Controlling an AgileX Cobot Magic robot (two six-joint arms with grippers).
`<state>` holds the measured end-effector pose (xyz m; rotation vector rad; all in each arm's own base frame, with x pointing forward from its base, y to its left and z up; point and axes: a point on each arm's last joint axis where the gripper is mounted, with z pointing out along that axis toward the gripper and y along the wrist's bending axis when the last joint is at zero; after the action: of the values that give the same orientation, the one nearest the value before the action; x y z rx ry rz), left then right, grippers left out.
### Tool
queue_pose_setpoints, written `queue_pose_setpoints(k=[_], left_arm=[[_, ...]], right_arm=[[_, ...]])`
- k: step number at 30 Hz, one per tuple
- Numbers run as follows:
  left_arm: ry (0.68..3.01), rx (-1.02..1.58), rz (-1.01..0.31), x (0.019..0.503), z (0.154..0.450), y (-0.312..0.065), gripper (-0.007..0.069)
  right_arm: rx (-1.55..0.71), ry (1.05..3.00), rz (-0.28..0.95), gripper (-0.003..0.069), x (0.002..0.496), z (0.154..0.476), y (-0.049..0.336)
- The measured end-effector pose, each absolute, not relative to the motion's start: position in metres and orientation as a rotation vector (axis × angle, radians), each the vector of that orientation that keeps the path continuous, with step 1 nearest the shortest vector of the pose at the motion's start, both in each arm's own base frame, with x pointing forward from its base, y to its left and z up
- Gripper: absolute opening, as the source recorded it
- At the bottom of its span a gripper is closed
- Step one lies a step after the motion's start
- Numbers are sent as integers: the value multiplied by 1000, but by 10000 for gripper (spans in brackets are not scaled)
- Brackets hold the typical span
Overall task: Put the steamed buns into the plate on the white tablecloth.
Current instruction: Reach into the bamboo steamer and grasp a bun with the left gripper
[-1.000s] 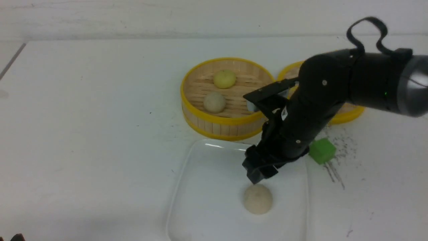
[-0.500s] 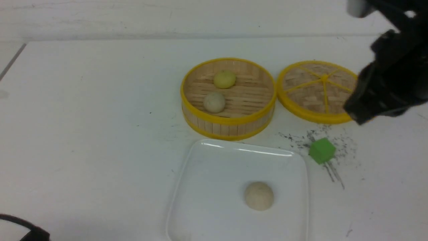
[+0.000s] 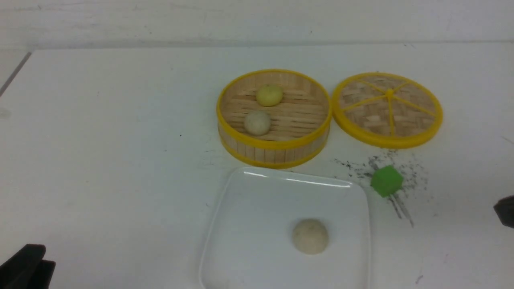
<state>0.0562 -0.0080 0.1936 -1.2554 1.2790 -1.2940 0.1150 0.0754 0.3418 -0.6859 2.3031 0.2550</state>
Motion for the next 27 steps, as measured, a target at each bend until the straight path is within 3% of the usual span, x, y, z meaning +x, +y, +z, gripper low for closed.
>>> queue_pose_setpoints(k=[2, 6, 10, 12, 14, 16, 17, 22, 27], left_arm=[[1197, -1295, -1351, 57, 197, -6, 241], [1119, -1250, -1335, 56, 204, -1, 237], [1166, -977, -1176, 48, 245, -2, 151], [1242, -775, -1017, 42, 294, -5, 48], [1452, -678, -863, 53, 322, -10, 6], [1587, -657, -804, 62, 330, -13, 2], [1777, -639, -733, 78, 338, -16, 2], [2538, -457, -492, 148, 337, -22, 2], [2764, -300, -494, 218, 339, -30, 2]], right_arm=[[-688, 2306, 250, -8, 114, 336, 74], [-695, 2320, 237, -7, 113, 332, 73], [-702, 2322, 229, -6, 113, 331, 73], [-702, 2322, 229, -6, 113, 331, 73], [-702, 2319, 230, -4, 114, 331, 73], [-704, 2319, 230, -4, 114, 331, 73], [-705, 2318, 229, -2, 114, 331, 73], [-705, 2318, 229, 1, 114, 331, 73], [-705, 2318, 229, 3, 114, 331, 73]])
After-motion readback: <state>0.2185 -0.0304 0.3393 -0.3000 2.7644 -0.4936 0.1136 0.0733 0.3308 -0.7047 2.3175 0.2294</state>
